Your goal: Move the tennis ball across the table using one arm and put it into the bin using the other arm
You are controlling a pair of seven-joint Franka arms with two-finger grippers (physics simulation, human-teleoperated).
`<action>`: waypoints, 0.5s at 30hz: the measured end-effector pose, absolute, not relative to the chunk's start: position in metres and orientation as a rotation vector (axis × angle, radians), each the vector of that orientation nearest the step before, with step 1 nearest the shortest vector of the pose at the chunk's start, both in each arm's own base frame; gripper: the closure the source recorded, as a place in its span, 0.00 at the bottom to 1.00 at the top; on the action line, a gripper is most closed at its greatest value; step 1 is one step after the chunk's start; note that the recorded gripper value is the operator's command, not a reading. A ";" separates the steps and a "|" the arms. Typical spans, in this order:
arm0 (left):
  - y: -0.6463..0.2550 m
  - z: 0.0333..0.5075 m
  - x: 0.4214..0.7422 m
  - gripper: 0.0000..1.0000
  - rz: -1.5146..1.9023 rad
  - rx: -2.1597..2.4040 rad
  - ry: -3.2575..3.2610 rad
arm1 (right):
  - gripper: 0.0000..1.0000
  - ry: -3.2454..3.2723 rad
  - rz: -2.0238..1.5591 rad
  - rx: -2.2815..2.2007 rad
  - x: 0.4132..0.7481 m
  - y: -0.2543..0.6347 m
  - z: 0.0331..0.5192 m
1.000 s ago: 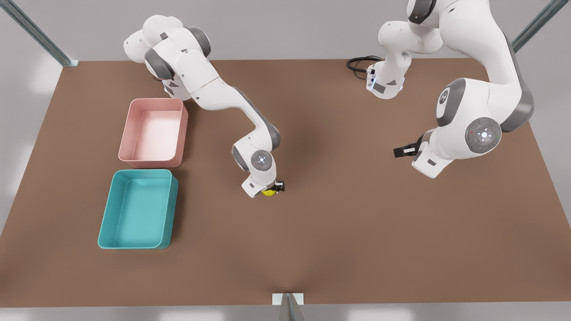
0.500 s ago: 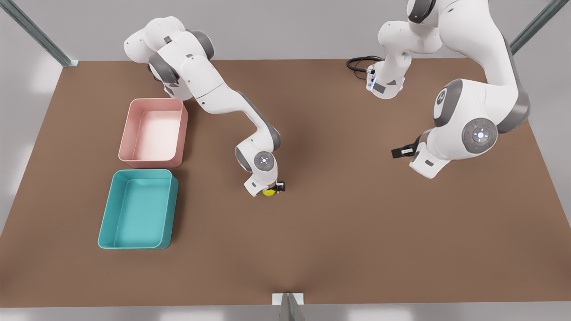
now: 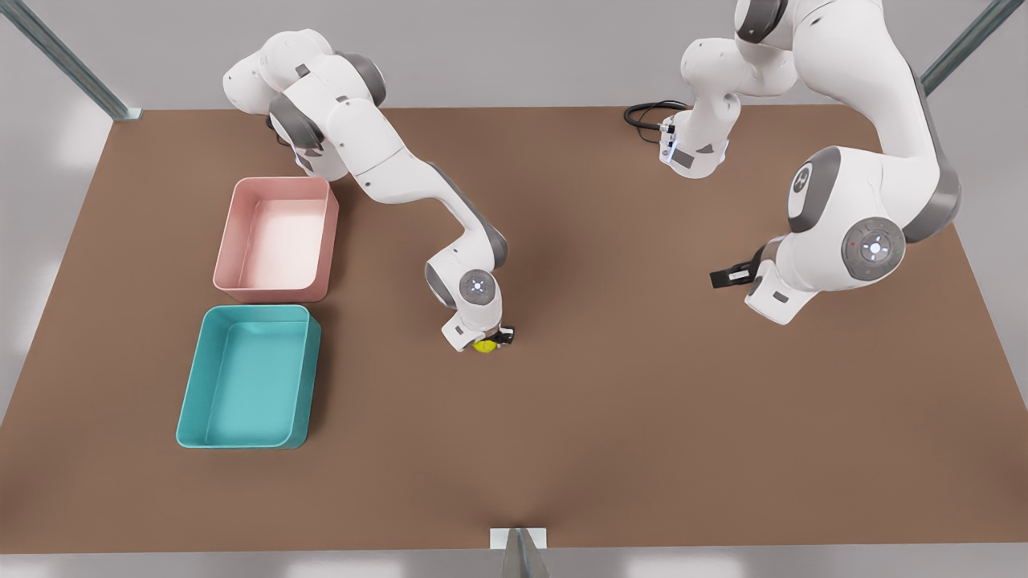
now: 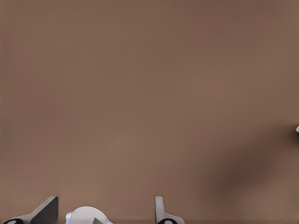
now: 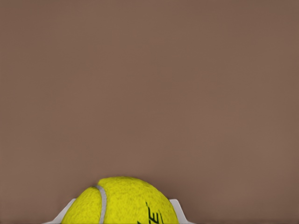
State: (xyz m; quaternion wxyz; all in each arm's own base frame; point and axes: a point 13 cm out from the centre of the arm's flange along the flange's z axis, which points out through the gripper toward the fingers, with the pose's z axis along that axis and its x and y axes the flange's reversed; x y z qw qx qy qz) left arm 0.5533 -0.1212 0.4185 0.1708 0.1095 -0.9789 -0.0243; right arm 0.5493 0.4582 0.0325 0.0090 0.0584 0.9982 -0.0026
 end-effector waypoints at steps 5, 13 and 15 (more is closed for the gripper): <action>-0.121 0.416 0.555 0.00 -0.069 0.312 -2.780 | 0.37 3.103 0.020 0.199 0.560 0.456 0.051; -0.123 0.419 0.554 0.00 -0.067 0.306 -2.784 | 0.37 3.052 0.047 0.366 0.643 0.353 0.135; -0.131 0.424 0.549 0.00 -0.062 0.280 -2.785 | 0.37 3.058 0.023 0.436 0.671 0.284 0.143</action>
